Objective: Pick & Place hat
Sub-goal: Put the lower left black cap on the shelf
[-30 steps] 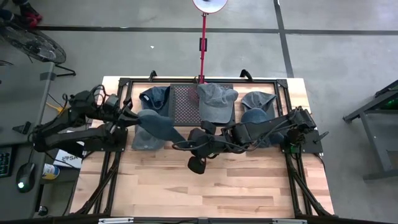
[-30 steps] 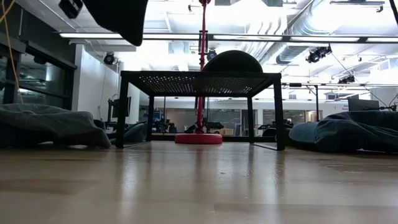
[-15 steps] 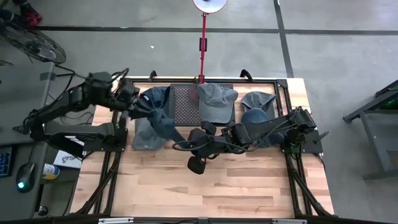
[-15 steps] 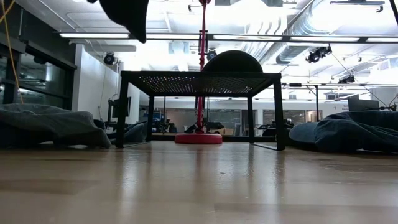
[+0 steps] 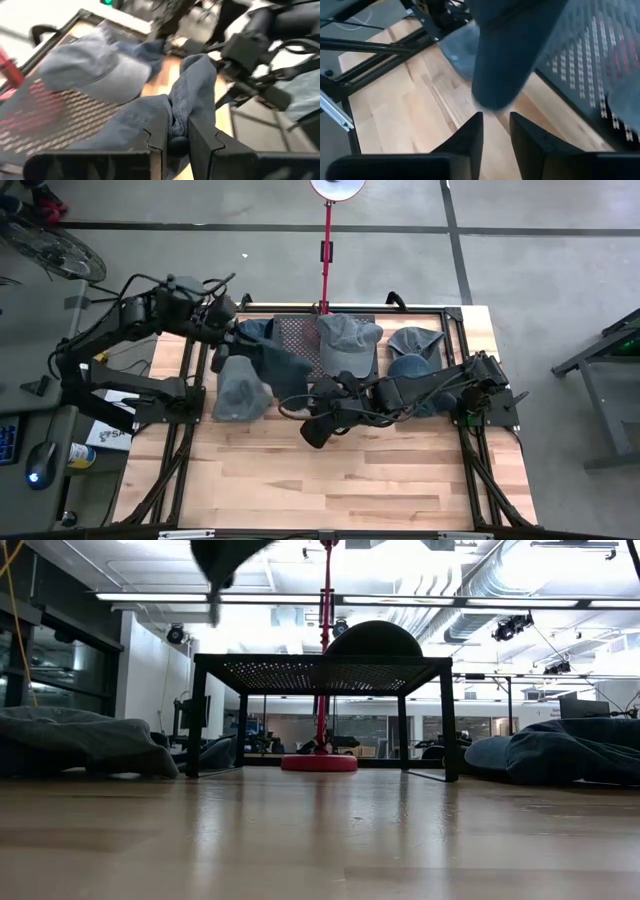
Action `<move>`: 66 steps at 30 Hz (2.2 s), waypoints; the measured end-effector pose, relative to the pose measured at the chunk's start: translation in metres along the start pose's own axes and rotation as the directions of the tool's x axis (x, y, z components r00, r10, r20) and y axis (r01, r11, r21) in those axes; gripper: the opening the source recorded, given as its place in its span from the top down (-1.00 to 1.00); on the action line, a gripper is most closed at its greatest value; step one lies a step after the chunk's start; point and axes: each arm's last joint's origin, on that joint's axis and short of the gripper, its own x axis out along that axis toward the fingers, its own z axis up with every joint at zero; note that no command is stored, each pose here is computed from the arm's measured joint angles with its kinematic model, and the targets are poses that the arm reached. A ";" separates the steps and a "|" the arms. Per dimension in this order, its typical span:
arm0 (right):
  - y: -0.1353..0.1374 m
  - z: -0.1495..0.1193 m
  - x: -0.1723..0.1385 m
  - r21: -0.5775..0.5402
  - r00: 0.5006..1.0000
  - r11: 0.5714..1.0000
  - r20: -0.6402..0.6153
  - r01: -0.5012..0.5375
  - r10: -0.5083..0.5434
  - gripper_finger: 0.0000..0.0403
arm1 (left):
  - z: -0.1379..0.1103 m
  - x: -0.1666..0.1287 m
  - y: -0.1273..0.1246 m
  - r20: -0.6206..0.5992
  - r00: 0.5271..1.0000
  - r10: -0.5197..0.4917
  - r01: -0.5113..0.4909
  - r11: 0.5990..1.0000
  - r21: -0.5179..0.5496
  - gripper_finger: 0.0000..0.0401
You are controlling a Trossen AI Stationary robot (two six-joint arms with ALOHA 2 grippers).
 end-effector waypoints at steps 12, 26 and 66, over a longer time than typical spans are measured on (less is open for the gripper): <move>-0.010 -0.006 -0.005 0.017 0.994 0.997 -0.078 0.072 -0.070 0.30 | 0.030 0.036 0.009 -0.161 0.968 0.192 -0.193 0.981 0.010 0.79; -0.050 0.011 -0.080 -0.051 0.981 0.979 0.013 0.196 -0.195 0.29 | 0.047 0.057 0.014 -0.076 0.970 0.229 -0.240 0.948 -0.207 0.79; -0.090 0.011 -0.132 -0.281 0.952 0.917 -0.028 0.284 -0.304 0.29 | 0.041 0.096 0.035 -0.174 0.854 0.490 -0.473 0.871 0.132 0.79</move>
